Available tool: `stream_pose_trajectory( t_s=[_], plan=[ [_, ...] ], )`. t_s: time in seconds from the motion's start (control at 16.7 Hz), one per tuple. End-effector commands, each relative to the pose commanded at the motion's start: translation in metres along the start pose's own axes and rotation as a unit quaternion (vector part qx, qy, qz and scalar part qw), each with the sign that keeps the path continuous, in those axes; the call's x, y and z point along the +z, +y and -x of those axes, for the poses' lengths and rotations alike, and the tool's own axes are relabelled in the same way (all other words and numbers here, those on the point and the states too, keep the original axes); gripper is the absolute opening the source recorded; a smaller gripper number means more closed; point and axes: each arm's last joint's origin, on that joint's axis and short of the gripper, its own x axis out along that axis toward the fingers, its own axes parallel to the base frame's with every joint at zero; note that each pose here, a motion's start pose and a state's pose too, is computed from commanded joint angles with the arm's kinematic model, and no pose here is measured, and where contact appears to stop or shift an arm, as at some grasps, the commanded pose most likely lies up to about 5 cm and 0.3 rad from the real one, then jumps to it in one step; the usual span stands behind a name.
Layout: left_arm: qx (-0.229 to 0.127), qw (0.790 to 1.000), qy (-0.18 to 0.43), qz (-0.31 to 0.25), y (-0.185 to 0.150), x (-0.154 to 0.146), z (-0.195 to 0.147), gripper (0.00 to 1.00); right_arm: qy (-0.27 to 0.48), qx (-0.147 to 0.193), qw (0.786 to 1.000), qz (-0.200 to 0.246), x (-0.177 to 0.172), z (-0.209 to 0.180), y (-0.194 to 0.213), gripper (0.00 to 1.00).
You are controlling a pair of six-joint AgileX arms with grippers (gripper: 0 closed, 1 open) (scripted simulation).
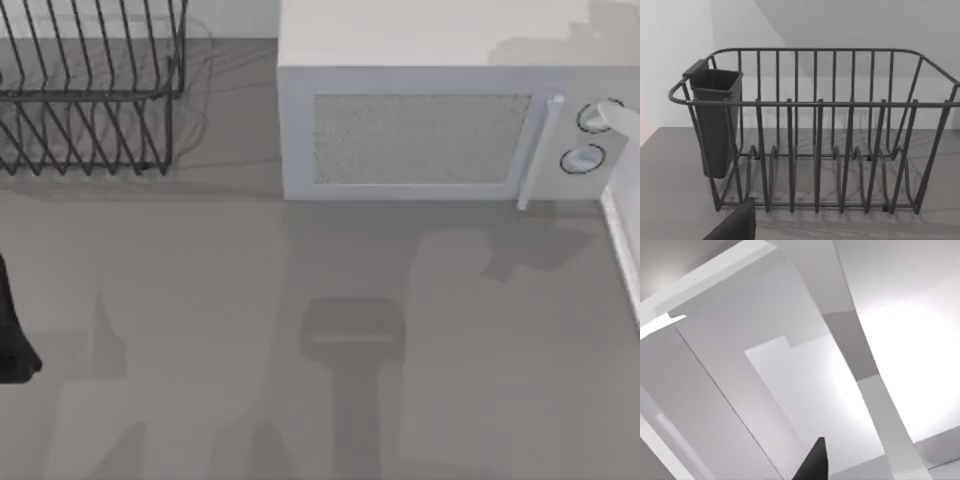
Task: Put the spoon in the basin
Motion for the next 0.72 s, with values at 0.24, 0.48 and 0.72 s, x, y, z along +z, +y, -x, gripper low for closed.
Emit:
stream_pose_trajectory(
  t_s=[0.24, 0.48, 0.72],
  plan=[
    [0.000, 1.000, 0.000, 0.000, 0.000, 0.000, 0.000, 1.00, -0.008, -0.012, 1.000, -0.010, 0.004, -0.018, -0.028, 0.00],
    [0.000, 1.000, 0.000, 0.000, 0.000, 0.000, 0.000, 1.00, -0.013, -0.020, 1.000, -0.018, 0.004, -0.029, -0.038, 0.00],
    [0.000, 1.000, 0.000, 0.000, 0.000, 0.000, 0.000, 1.00, -0.013, -0.021, 1.000, -0.019, 0.004, -0.030, -0.038, 0.00]
  ],
)
